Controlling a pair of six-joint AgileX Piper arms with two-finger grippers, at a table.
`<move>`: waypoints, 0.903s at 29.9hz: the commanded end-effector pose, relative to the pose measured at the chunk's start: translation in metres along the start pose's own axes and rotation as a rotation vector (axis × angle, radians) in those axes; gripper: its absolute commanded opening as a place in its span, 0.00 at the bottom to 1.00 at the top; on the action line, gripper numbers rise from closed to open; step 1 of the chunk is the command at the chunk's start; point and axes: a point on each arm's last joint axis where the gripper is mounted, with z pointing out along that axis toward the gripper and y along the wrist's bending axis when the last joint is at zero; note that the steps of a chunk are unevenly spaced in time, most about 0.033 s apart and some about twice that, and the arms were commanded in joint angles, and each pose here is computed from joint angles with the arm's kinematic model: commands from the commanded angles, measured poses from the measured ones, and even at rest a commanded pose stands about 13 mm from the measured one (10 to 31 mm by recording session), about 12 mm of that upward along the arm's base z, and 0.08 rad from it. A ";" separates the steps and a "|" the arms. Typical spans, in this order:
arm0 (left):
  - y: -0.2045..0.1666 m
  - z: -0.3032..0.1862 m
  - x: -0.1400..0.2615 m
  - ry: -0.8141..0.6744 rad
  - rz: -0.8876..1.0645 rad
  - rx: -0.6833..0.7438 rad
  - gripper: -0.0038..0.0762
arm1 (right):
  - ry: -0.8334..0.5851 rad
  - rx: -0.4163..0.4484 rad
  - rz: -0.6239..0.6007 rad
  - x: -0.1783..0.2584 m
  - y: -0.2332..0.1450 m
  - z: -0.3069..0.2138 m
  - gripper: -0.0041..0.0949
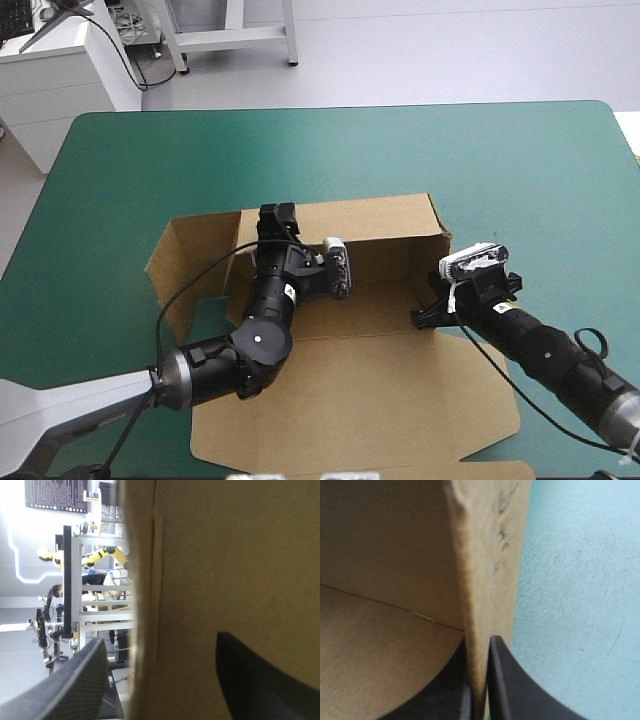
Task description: Fold the box
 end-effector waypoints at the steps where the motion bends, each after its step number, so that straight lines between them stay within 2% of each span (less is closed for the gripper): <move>1: 0.024 -0.013 0.001 0.031 -0.025 -0.140 0.68 | -0.116 0.075 -0.004 -0.020 -0.006 -0.007 0.04; 4: 0.028 -0.019 -0.004 0.021 0.010 -0.208 0.68 | -0.151 0.137 0.011 -0.023 -0.011 -0.005 0.04; 13: 0.021 -0.048 -0.027 -0.052 0.018 -0.235 0.68 | -0.219 0.313 0.058 -0.047 -0.026 0.027 0.04; 18: 0.017 -0.057 -0.034 -0.086 0.023 -0.228 0.67 | -0.216 0.337 0.039 -0.057 -0.027 0.047 0.04; 20: 0.017 -0.058 -0.034 -0.086 0.015 -0.232 0.60 | -0.203 0.329 0.036 -0.058 -0.027 0.052 0.04; 21: 0.017 -0.058 -0.034 -0.084 0.019 -0.231 0.48 | -0.194 0.324 0.035 -0.058 -0.026 0.055 0.04; 23: 0.017 -0.058 -0.035 -0.087 0.076 -0.225 0.12 | -0.176 0.303 0.035 -0.056 -0.024 0.057 0.04; 24: 0.017 -0.057 -0.036 -0.084 0.130 -0.208 0.06 | -0.163 0.289 0.035 -0.055 -0.023 0.058 0.04; 25: 0.017 -0.055 -0.036 -0.083 0.168 -0.171 0.08 | -0.155 0.277 0.035 -0.054 -0.022 0.059 0.04; 27: 0.021 -0.051 -0.038 -0.079 0.158 -0.066 0.06 | -0.147 0.266 0.036 -0.053 -0.021 0.059 0.04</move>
